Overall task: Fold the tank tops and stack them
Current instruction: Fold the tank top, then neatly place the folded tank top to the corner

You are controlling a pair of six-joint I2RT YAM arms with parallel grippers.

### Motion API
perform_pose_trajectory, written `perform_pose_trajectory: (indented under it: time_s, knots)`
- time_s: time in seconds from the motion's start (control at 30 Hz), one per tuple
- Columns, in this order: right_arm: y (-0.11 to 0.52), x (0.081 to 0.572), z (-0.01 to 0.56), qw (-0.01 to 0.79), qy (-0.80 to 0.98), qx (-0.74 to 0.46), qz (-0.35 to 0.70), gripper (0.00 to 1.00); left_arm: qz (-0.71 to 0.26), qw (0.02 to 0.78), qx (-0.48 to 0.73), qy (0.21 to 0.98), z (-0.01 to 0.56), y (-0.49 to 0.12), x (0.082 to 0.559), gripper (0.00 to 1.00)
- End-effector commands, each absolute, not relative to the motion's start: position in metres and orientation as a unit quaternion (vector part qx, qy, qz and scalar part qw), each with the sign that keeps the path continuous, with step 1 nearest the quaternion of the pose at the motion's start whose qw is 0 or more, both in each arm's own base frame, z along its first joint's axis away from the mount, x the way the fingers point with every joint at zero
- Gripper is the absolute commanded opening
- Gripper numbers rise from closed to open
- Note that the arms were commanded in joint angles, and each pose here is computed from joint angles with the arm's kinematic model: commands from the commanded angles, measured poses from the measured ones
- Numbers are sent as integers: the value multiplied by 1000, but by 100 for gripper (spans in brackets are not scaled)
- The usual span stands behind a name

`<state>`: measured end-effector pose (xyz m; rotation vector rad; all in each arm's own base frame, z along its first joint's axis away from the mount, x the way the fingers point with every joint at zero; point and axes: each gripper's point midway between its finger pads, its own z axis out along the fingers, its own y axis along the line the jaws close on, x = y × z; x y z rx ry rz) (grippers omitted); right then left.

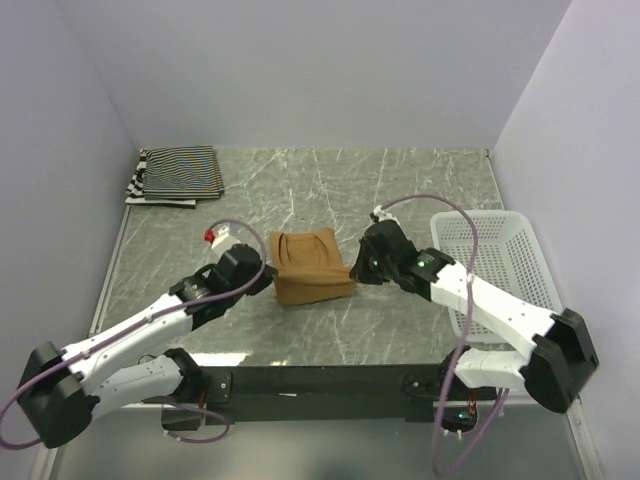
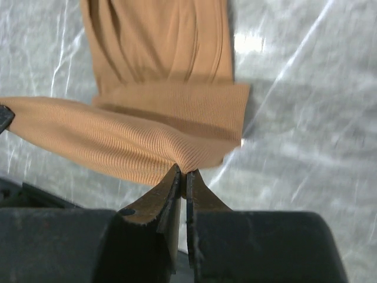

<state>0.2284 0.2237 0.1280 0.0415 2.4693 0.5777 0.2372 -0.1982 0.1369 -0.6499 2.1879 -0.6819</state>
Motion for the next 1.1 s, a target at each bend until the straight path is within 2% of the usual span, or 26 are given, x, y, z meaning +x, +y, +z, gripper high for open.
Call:
perform_pose_trajectory:
  time_s: [0.0, 0.23, 0.37, 0.43, 0.47, 0.5, 0.53, 0.57, 0.63, 0.7, 0.87, 1.07]
  knots:
    - [232, 264, 142, 312, 924, -8, 221, 0, -301, 391, -217, 842, 164, -210, 274, 0]
    - [241, 338, 132, 285, 933, 1, 220, 0, -287, 388, -246, 841, 166, -191, 352, 1]
    - [248, 389, 114, 266, 940, 13, 215, 0, -271, 377, -263, 845, 140, -177, 396, 1]
    - [253, 410, 100, 254, 943, 14, 215, 8, -278, 373, -251, 849, 135, -180, 417, 1]
    - [250, 418, 94, 250, 944, 20, 212, 14, -267, 357, -254, 858, 110, -177, 430, 2]
    - [249, 425, 88, 247, 946, 23, 207, 30, -265, 351, -255, 861, 101, -176, 438, 6]
    - [249, 435, 79, 244, 948, 26, 200, 36, -275, 359, -250, 856, 103, -178, 452, 16]
    - [246, 438, 75, 242, 950, 30, 195, 40, -286, 343, -240, 862, 85, -179, 460, 34]
    - [238, 445, 71, 249, 951, 39, 176, 47, -294, 337, -243, 861, 81, -178, 469, 43]
    - [233, 447, 74, 262, 949, 44, 169, 52, -292, 350, -255, 853, 89, -167, 470, 57]
    - [219, 427, 91, 293, 941, 60, 159, 53, -270, 400, -288, 827, 137, -139, 450, 69]
    - [243, 374, 90, 303, 940, 28, 156, 52, -272, 370, -301, 836, 116, -136, 406, 75]
